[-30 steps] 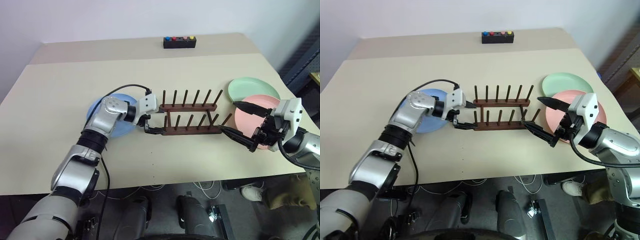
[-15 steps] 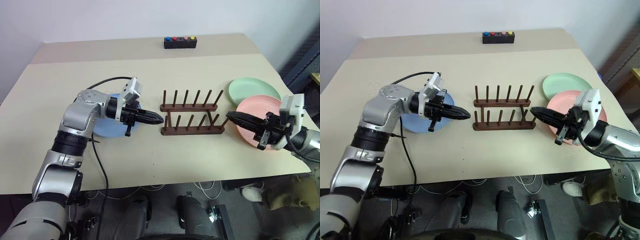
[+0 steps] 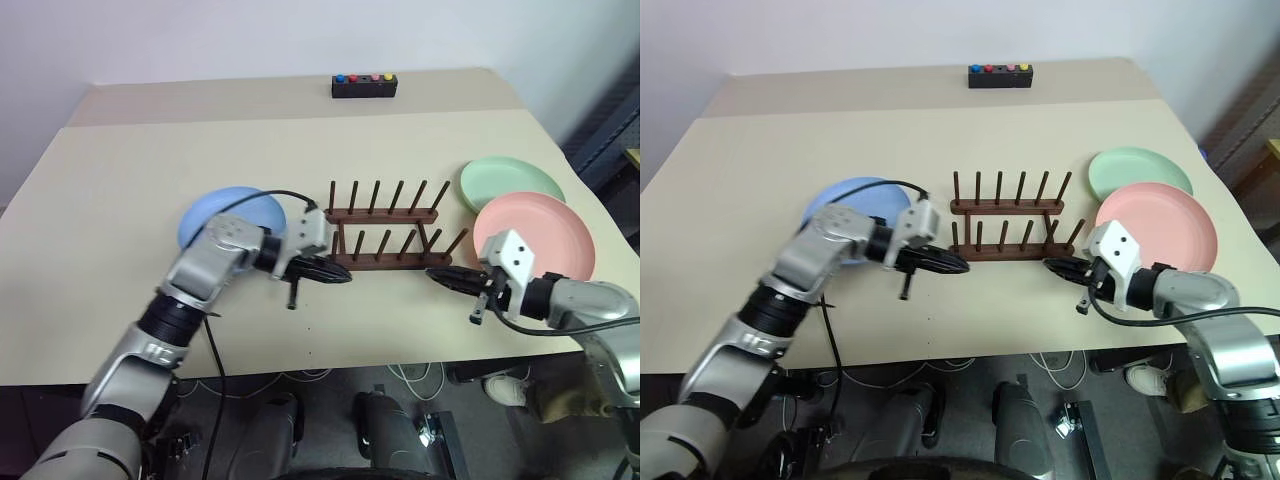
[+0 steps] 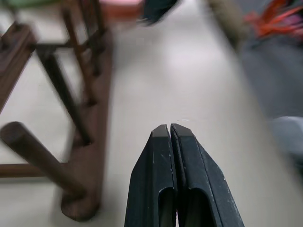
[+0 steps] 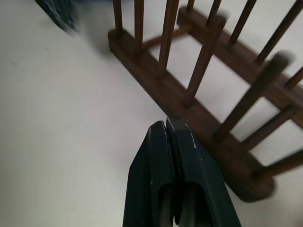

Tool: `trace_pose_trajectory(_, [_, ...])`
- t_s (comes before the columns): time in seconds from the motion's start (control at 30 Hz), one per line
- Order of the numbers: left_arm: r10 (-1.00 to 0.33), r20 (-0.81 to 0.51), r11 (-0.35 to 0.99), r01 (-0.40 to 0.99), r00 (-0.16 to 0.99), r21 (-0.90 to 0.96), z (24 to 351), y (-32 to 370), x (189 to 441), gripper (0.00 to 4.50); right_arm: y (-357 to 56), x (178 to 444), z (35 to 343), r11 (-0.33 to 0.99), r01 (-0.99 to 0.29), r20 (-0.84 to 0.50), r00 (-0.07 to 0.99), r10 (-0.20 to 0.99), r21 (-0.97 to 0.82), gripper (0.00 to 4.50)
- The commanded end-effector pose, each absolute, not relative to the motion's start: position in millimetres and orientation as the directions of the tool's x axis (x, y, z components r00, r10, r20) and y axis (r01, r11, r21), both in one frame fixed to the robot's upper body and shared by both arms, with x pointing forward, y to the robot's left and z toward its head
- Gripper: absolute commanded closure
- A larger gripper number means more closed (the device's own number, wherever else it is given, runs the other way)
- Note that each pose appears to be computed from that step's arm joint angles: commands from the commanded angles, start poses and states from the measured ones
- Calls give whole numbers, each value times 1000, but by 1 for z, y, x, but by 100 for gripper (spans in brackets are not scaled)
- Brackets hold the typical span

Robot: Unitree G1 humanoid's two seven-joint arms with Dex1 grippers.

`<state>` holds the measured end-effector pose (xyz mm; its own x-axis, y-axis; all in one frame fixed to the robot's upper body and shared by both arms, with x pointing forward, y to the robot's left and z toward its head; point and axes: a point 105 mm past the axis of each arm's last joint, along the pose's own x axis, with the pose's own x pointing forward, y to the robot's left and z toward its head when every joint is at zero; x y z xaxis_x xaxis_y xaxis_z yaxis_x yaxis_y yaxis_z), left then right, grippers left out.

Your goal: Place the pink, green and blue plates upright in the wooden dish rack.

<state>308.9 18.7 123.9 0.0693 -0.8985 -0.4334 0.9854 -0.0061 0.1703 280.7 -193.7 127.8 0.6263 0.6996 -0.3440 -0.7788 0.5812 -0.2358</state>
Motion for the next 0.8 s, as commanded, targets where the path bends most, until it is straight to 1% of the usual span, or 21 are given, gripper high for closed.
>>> trace_pose_trajectory(0.03, [-893, -442, -20, 976, 80, 217, 126, 15, 304, 446, -195, 286, 129, 581, -757, -330, 653, 681, -298, 450])
trace_pose_trajectory(0.2, [-881, -455, 45, 980, 130, 194, 116, 18, 307, 446, -201, 293, 116, 602, -733, -340, 680, 650, -315, 450])
trace_pose_trajectory(0.37, [-862, -465, 96, 966, 202, 241, 113, 21, 321, 446, -209, 303, 101, 603, -700, -386, 714, 584, -382, 450])
trace_pose_trajectory(0.47, [-858, -453, 121, 953, 241, 277, 115, 21, 331, 446, -208, 314, 109, 624, -666, -334, 745, 577, -409, 450])
trace_pose_trajectory(0.53, [-853, -445, 153, 945, 274, 290, 116, 21, 341, 446, -202, 317, 117, 634, -666, -295, 745, 599, -394, 450])
trace_pose_trajectory(0.63, [-848, -435, 186, 939, 302, 289, 119, 23, 352, 446, -201, 320, 117, 607, -666, -310, 742, 594, -432, 450])
trace_pose_trajectory(0.8, [-826, -426, 252, 918, 369, 306, 122, 33, 376, 446, -204, 332, 119, 609, -646, -303, 759, 576, -461, 450])
